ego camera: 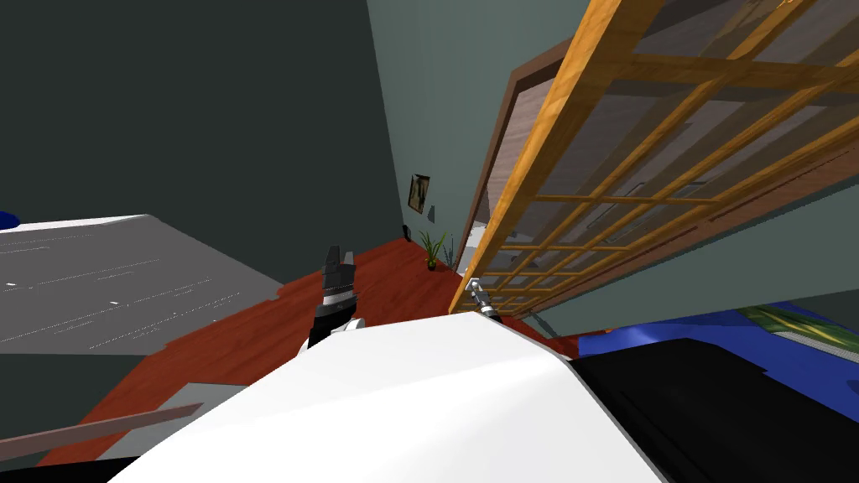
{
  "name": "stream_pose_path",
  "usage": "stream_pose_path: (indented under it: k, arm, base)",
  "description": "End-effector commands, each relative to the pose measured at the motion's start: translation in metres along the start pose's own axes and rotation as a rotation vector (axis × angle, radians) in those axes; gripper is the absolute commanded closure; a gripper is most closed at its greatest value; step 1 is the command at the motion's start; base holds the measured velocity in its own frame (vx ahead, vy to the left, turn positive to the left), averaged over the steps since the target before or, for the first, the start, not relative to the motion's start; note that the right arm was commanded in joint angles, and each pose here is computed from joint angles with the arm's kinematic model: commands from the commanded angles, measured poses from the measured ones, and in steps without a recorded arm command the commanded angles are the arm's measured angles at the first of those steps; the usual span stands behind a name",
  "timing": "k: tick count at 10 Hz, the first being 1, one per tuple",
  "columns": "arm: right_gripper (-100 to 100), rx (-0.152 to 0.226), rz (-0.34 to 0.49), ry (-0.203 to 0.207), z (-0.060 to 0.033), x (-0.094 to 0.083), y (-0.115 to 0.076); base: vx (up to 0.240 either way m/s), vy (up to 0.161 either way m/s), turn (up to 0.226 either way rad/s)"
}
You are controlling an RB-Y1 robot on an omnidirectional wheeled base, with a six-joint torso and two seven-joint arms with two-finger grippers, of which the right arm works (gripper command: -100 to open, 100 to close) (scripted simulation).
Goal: Pull the door open
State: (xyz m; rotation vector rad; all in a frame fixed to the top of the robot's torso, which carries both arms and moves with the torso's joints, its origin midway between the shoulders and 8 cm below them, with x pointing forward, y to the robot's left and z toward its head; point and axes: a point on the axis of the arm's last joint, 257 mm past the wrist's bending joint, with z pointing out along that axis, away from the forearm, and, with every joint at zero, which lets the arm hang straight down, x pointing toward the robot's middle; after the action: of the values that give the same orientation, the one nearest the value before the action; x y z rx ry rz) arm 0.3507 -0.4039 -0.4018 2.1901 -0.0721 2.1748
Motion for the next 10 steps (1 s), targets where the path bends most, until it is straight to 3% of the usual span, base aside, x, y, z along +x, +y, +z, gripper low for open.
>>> stream_pose_path:
  k: [1,4,5,6,10]
  arm:
    - [100,0.026,0.003,0.006,-0.0068,0.001,-0.003]
    - [100,0.061,0.005,0.007,-0.0168,0.002,-0.005]
    - [100,0.054,0.004,0.003,-0.0149,0.000,-0.005]
    - [100,0.067,0.005,0.000,-0.0209,-0.001,-0.005]
    - [100,0.089,0.005,0.004,-0.0303,0.000,-0.002]
  base:
    - [-0.216,-0.058,0.115]
    - [-0.188,-0.045,0.079]
    - [-0.086,-0.020,0.023]
    - [-0.140,-0.033,0.185]
    - [-0.190,-0.050,0.126]
